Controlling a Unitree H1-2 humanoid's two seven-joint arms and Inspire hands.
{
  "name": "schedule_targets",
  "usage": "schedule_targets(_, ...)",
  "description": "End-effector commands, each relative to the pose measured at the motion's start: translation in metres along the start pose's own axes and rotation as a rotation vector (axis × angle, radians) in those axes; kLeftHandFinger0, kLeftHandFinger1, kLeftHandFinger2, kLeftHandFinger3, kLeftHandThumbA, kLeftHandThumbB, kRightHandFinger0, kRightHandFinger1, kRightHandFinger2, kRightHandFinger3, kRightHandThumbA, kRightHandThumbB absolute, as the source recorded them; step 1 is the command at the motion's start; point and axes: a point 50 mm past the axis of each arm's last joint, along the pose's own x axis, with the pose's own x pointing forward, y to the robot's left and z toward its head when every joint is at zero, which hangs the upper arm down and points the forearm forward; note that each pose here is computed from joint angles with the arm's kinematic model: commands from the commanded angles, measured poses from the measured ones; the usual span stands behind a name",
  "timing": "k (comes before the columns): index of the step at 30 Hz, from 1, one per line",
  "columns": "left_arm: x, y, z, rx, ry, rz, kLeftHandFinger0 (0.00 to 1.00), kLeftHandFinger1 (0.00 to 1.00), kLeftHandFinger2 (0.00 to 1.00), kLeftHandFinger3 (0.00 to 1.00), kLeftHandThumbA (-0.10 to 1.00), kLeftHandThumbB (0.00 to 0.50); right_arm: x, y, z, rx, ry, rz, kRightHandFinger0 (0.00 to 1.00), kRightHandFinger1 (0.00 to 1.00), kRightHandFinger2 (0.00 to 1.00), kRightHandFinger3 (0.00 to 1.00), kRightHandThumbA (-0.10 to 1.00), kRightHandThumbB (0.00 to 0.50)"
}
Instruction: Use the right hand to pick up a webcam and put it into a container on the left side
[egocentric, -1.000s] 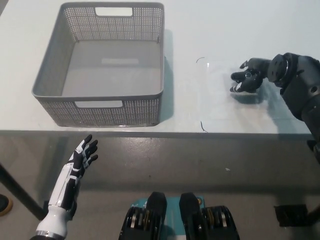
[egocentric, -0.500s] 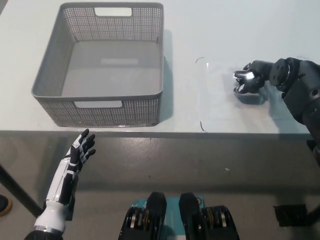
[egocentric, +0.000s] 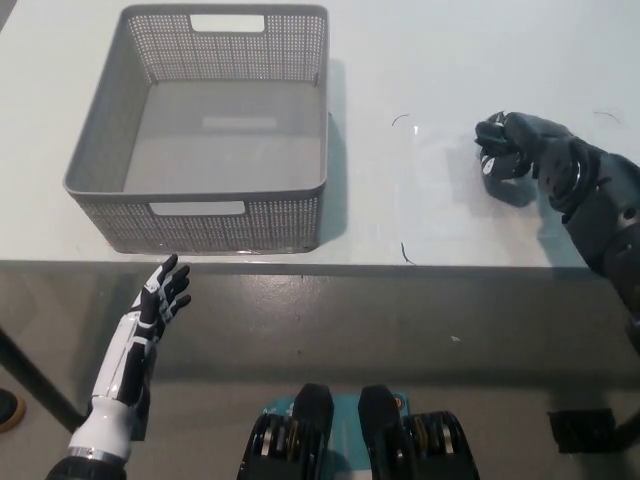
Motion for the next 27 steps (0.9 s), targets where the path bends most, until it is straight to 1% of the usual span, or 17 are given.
schedule_targets(1,0.013,0.008,0.012,0.01,-0.052,-0.006,1.0,1.0,1.0,1.0,1.0,0.122,-0.002,-0.056,0.021,0.05,-0.123,-0.264,0.2,0.67,0.97,0.86,-0.1,0.188)
schedule_targets(4,0.013,0.009,0.013,0.015,-0.052,-0.005,1.0,1.0,1.0,1.0,1.0,0.122,-0.003,-0.058,0.021,0.055,-0.125,-0.278,0.15,0.62,0.93,0.84,-0.1,0.187)
schedule_targets(6,0.013,0.009,0.013,0.012,-0.046,-0.006,1.0,1.0,1.0,1.0,1.0,0.123,-0.004,-0.066,0.023,0.082,-0.13,-0.31,0.09,0.54,0.87,0.8,-0.1,0.209)
schedule_targets(7,0.013,0.009,0.013,0.013,-0.046,-0.007,1.0,1.0,1.0,1.0,1.0,0.116,-0.004,-0.072,0.025,0.098,-0.138,-0.331,0.06,0.54,0.89,0.84,-0.1,0.209)
schedule_targets(8,0.013,0.01,0.013,0.014,-0.045,-0.008,1.0,1.0,1.0,1.0,1.0,0.114,-0.005,-0.074,0.026,0.105,-0.14,-0.339,0.05,0.57,0.94,0.9,-0.1,0.204)
schedule_targets(9,0.012,0.01,0.013,0.018,-0.044,-0.008,1.0,1.0,1.0,1.0,1.0,0.12,-0.006,-0.08,0.027,0.119,-0.154,-0.361,0.01,0.57,0.96,0.92,-0.1,0.197)
schedule_targets(10,0.012,0.01,0.012,0.019,-0.043,-0.007,1.0,1.0,1.0,1.0,1.0,0.13,-0.007,-0.088,0.03,0.123,-0.175,-0.394,0.0,0.55,0.95,0.92,-0.1,0.197)
schedule_targets(13,0.013,0.01,0.012,0.014,-0.04,-0.009,1.0,1.0,1.0,1.0,1.0,0.125,-0.014,-0.12,0.042,0.182,-0.239,-0.495,0.0,0.5,0.92,0.89,-0.1,0.203)
schedule_targets(15,0.011,0.01,0.011,0.01,-0.039,-0.011,1.0,1.0,1.0,1.0,1.0,0.119,-0.018,-0.134,0.048,0.197,-0.272,-0.538,0.0,0.51,0.9,0.89,-0.1,0.198)
schedule_targets(16,0.01,0.01,0.01,0.013,-0.039,-0.013,1.0,1.0,1.0,1.0,1.0,0.116,-0.022,-0.146,0.055,0.203,-0.309,-0.577,0.0,0.5,0.88,0.88,-0.1,0.193)
schedule_targets(17,0.009,0.01,0.01,0.013,-0.037,-0.014,1.0,1.0,1.0,1.0,1.0,0.116,-0.029,-0.162,0.065,0.212,-0.348,-0.621,0.0,0.49,0.88,0.88,-0.1,0.189)
schedule_targets(21,0.007,0.011,0.008,0.018,-0.032,-0.008,1.0,1.0,1.0,1.0,1.0,0.124,-0.046,-0.19,0.093,0.217,-0.444,-0.698,0.0,0.47,0.88,0.9,-0.1,0.183)
schedule_targets(22,0.007,0.011,0.007,0.018,-0.031,-0.008,1.0,1.0,1.0,1.0,1.0,0.126,-0.053,-0.199,0.104,0.211,-0.491,-0.729,0.0,0.45,0.85,0.91,-0.1,0.183)
schedule_targets(23,0.007,0.011,0.007,0.02,-0.03,-0.008,1.0,1.0,1.0,1.0,1.0,0.127,-0.06,-0.207,0.115,0.206,-0.518,-0.737,0.0,0.45,0.86,0.94,-0.1,0.16)
schedule_targets(24,0.007,0.011,0.008,0.018,-0.03,-0.008,1.0,1.0,1.0,1.0,1.0,0.126,-0.069,-0.216,0.132,0.208,-0.542,-0.744,0.0,0.42,0.83,0.89,-0.1,0.167)
schedule_targets(26,0.005,0.01,0.007,0.018,-0.026,-0.01,1.0,1.0,1.0,1.0,1.0,0.125,-0.078,-0.221,0.147,0.224,-0.566,-0.742,0.0,0.39,0.8,0.82,-0.1,0.185)
schedule_targets(27,0.004,0.01,0.007,0.022,-0.026,-0.012,1.0,1.0,1.0,1.0,1.0,0.117,-0.088,-0.226,0.165,0.238,-0.618,-0.742,0.0,0.39,0.81,0.85,-0.1,0.18)
